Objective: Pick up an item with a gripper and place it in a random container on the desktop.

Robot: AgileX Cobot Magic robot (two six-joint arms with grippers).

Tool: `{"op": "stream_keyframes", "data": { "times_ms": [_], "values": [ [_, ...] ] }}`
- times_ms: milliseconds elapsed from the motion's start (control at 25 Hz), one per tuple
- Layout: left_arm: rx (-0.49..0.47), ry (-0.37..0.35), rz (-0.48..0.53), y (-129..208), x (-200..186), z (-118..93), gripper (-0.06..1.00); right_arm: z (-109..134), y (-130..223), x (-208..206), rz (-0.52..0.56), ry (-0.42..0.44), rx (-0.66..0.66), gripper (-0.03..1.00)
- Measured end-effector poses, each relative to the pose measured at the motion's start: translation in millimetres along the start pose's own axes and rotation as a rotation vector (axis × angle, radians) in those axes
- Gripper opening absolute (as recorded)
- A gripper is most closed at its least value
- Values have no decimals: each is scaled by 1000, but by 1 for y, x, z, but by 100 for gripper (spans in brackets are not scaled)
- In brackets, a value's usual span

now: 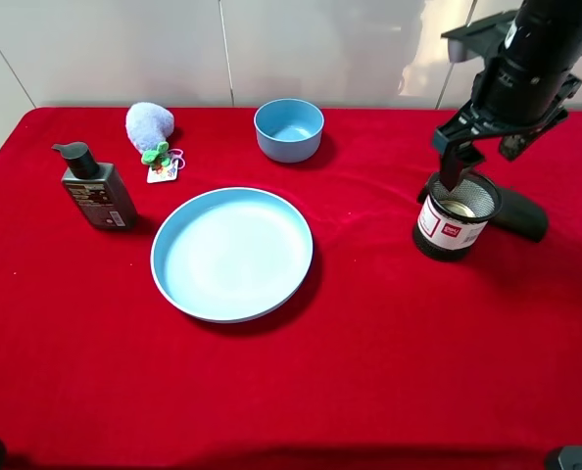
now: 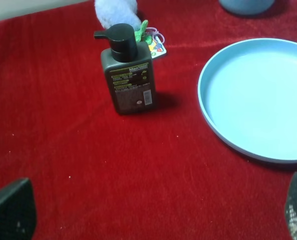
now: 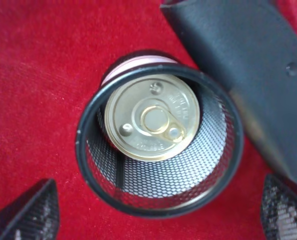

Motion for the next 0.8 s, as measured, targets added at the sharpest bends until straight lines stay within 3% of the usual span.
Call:
{"op": "stream_keyframes", "data": {
  "times_ms": [600, 800],
  "values": [
    [0, 0, 0, 0, 0, 0, 98, 4, 33, -81, -144, 23, 23, 63],
    [0, 0, 0, 0, 0, 0, 98, 13, 67, -88, -171, 22, 26, 63]
  ]
}}
Point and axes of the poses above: a point on each arm's last joint axis where the gripper is mounted, x pointing out along that axis toward the gripper, z along the wrist's bending axis when the last joint is at zero, y = z × x, the point moved 8 cm from there along x, pointing out along that axis toward the gripper, and after that the axes turned 7 degrees about -x, right-handed, at the moved point
